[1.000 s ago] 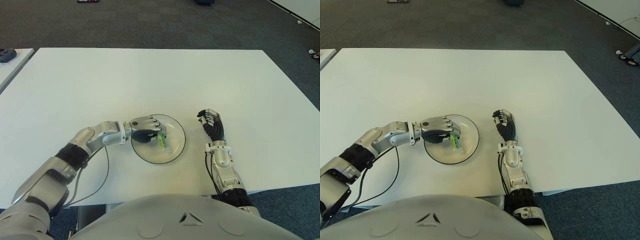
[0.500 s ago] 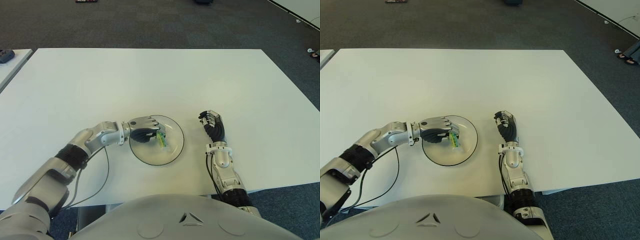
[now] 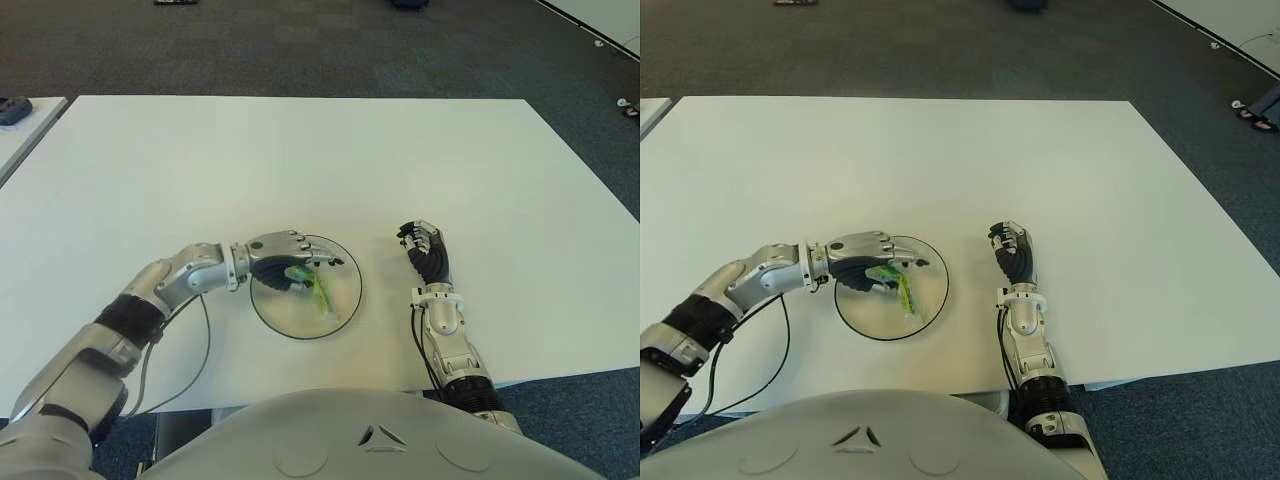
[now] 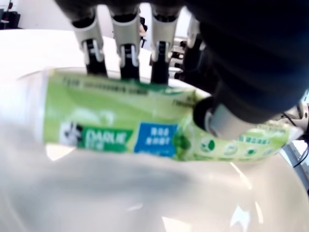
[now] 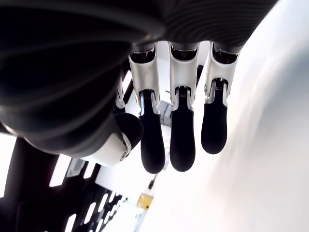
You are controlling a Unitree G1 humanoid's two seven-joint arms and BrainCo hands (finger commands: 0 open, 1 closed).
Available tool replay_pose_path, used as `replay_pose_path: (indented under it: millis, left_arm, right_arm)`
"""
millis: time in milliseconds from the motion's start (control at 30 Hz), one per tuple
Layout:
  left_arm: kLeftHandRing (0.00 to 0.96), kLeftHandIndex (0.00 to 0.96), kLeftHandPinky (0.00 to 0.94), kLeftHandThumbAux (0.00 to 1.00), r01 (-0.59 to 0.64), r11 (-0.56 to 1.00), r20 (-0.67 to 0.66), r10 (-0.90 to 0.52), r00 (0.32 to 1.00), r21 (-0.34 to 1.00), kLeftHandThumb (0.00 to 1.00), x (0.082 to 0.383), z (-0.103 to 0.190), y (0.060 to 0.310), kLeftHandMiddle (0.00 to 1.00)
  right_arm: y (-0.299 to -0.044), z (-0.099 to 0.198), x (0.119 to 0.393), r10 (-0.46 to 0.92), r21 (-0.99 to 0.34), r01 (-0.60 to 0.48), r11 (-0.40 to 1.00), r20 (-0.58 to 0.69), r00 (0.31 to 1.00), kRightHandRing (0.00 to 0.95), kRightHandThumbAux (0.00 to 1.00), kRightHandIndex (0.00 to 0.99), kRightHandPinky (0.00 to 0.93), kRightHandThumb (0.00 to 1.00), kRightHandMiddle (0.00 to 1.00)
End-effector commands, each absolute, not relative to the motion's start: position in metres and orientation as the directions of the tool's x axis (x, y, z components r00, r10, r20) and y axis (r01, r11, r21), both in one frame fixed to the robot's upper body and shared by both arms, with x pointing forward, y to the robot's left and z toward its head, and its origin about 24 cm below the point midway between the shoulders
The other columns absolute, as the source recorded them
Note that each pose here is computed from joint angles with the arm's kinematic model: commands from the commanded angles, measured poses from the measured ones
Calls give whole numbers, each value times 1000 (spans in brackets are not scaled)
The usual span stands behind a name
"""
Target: Put the toothpaste on the table into the plate.
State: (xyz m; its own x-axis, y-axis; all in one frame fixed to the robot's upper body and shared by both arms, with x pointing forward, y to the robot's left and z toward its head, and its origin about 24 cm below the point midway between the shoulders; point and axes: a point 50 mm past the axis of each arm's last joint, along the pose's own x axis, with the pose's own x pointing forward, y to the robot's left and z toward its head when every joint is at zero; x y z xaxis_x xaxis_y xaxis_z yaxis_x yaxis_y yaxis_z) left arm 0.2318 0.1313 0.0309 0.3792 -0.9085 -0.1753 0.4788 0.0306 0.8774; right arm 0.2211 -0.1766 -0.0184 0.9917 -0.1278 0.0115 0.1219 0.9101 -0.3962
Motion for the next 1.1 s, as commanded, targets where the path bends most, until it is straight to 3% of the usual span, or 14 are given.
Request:
replay_pose_path:
  millis: [33, 400, 800, 967, 1100]
  left_arm:
    - [10, 1, 86, 538, 497, 100, -121, -912, 393, 862, 130, 232, 31, 135, 2]
    - [0, 0, 73, 439, 492, 159, -35, -932, 361, 856, 152, 237, 38, 135, 0]
    - [0, 0, 3, 362, 389, 259, 99, -918, 384, 884, 187, 246, 48, 136, 0]
    - [0, 0, 34, 389, 355, 392, 199, -859, 472, 849, 161, 259, 65, 145, 0]
    - [0, 0, 76, 452, 349, 532, 253, -761, 598, 772, 128, 264, 69, 151, 0]
  right_arm:
    - [-176, -18, 224, -125, -388, 121, 914, 15, 992, 518, 736, 429, 502, 696, 514]
    - [-176, -18, 224, -127, -384, 125, 915, 20, 992, 500, 737, 427, 501, 698, 495]
    - [-174, -16, 224, -113, -388, 113, 915, 24, 993, 509, 740, 423, 507, 696, 486]
    - [-173, -14, 224, -101, -380, 103, 919, 26, 995, 520, 740, 423, 538, 694, 485]
    - [-173, -13, 223, -100, -372, 101, 923, 22, 995, 526, 740, 423, 539, 692, 490]
